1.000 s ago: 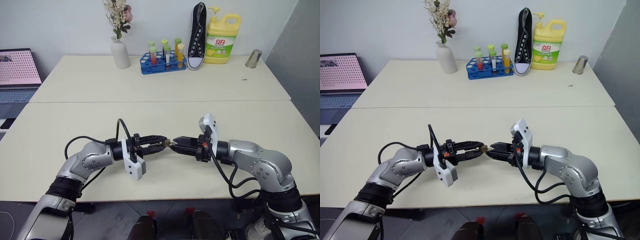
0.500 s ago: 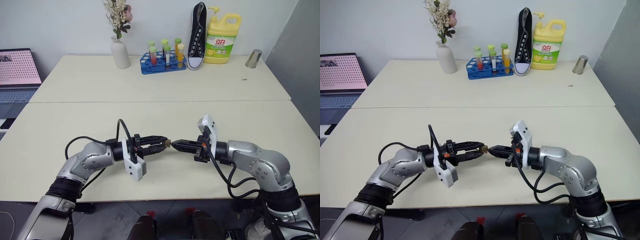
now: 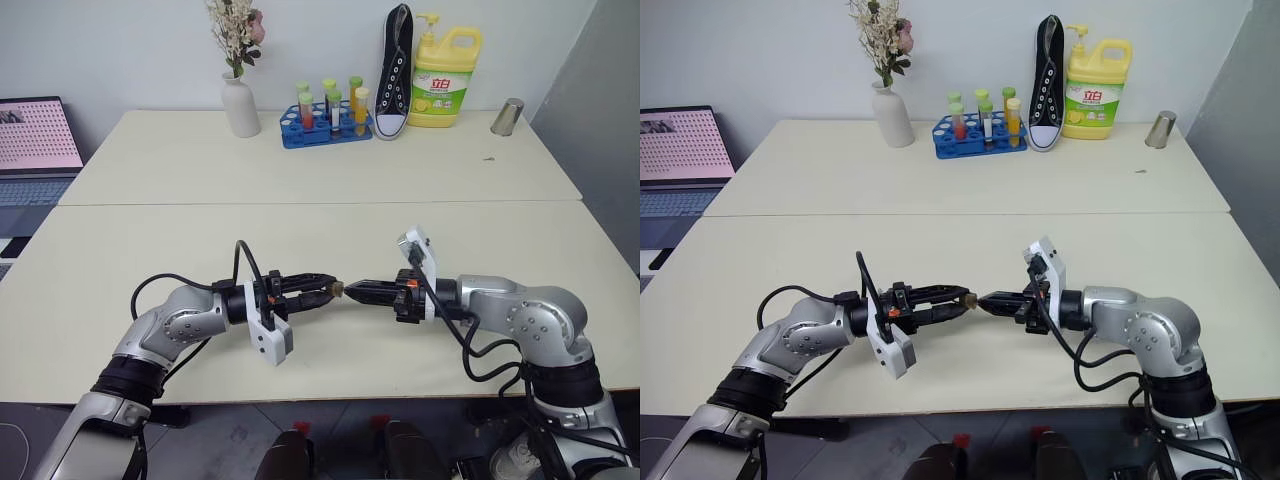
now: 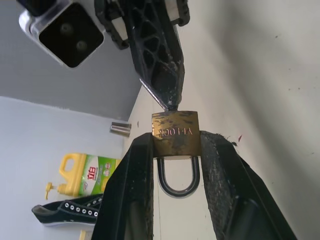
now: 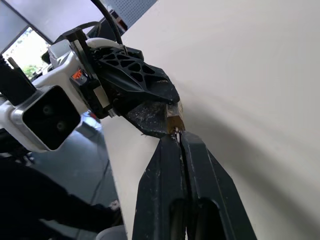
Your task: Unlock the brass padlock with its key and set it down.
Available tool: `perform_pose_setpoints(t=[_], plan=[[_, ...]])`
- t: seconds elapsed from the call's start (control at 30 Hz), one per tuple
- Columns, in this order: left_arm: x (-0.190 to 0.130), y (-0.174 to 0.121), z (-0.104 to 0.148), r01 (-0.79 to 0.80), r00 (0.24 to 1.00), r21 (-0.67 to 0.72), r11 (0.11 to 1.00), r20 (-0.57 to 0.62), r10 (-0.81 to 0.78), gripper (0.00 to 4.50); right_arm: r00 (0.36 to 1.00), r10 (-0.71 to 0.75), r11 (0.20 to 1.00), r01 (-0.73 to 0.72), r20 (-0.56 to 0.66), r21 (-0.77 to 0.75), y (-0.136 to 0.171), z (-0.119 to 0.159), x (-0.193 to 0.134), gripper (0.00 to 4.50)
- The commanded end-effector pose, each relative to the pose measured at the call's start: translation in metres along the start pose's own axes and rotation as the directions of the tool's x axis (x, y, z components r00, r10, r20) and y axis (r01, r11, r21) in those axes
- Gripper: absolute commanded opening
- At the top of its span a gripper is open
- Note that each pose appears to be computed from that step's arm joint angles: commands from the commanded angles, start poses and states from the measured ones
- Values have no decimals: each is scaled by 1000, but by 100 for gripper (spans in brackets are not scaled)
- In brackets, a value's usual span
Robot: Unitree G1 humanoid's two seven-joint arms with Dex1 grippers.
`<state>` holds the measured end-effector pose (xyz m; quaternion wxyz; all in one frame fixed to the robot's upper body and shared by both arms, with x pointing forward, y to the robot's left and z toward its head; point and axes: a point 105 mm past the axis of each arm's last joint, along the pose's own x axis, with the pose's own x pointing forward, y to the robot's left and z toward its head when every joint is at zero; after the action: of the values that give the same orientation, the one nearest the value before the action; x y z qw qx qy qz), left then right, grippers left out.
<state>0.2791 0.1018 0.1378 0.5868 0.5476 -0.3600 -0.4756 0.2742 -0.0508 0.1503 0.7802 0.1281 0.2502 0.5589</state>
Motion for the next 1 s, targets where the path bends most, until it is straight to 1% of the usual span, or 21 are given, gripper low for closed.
perform_pose_setpoints(t=[0.03,0.2,0.37,0.7,1.0], plan=[[-1,7,0,-1,1000,41,999,4,1,95,998,61,997,-61,6,48,11,8,-2,0],[0,8,-1,6,1000,74,997,5,-6,95,997,81,982,-80,5,171,10,13,1,0],[-1,7,-4,13,1000,91,996,-8,-13,95,996,84,966,-89,31,245,7,17,3,0],[-2,7,-5,10,1000,97,995,-8,-10,95,996,77,951,-86,41,295,6,19,4,0],[-1,7,-4,8,1000,108,994,4,-9,95,994,103,926,-111,42,360,7,19,7,0]])
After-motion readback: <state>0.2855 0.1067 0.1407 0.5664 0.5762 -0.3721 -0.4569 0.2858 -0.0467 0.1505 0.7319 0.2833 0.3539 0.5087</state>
